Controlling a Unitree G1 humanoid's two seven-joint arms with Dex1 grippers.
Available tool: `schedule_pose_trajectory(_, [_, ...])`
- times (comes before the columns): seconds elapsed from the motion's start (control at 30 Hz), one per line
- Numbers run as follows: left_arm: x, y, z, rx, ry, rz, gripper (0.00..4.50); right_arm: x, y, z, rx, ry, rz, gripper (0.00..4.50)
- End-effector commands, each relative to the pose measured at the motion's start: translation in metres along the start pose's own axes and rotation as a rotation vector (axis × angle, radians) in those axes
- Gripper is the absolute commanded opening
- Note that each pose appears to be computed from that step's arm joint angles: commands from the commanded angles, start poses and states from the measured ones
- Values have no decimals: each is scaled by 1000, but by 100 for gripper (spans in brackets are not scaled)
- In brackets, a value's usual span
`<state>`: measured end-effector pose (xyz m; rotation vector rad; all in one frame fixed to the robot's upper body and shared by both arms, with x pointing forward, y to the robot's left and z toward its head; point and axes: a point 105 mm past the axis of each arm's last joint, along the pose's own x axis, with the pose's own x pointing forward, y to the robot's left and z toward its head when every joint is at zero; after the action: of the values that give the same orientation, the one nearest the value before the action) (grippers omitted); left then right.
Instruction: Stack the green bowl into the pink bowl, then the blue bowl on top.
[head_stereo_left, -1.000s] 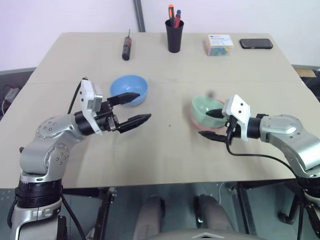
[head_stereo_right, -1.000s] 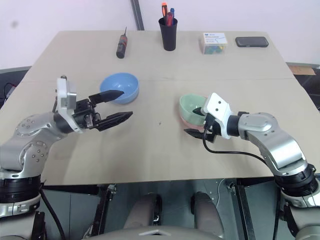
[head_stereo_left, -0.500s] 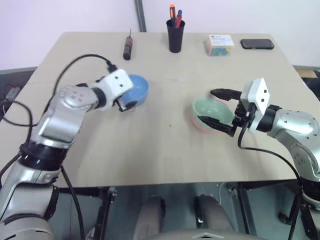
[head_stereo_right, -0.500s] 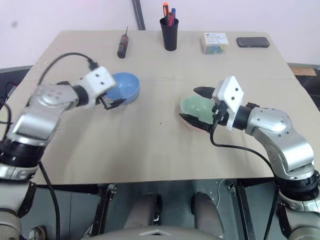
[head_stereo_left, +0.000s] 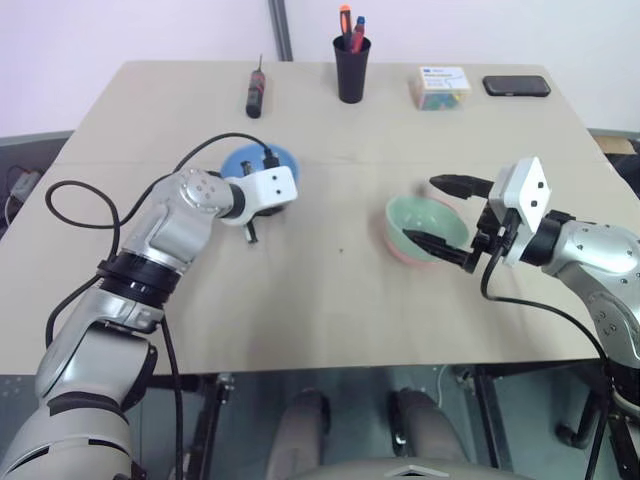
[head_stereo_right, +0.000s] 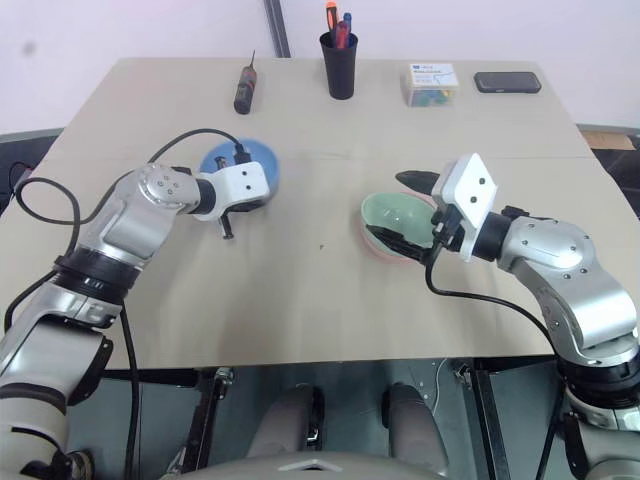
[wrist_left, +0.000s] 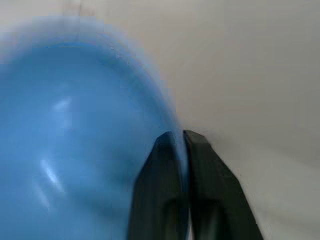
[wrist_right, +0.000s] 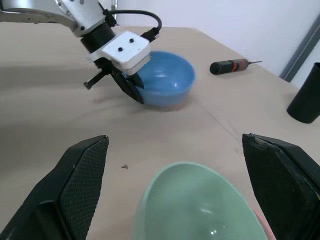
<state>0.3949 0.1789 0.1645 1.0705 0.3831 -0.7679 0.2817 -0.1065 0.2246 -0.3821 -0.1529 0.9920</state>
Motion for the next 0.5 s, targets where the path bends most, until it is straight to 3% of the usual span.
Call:
schedule_pose_trajectory(0.03, [-21, 13, 34, 27, -151, 15, 17, -10, -3, 13, -67, -31, -46, 450])
schedule_pose_trajectory(0.3, [-58, -12, 135, 191, -585, -205, 17, -56, 5, 2, -9, 15, -180, 450])
schedule_pose_trajectory(0.5, [-53, -19, 185, 309, -737, -360, 17, -103, 21, -5, 42, 79, -302, 450])
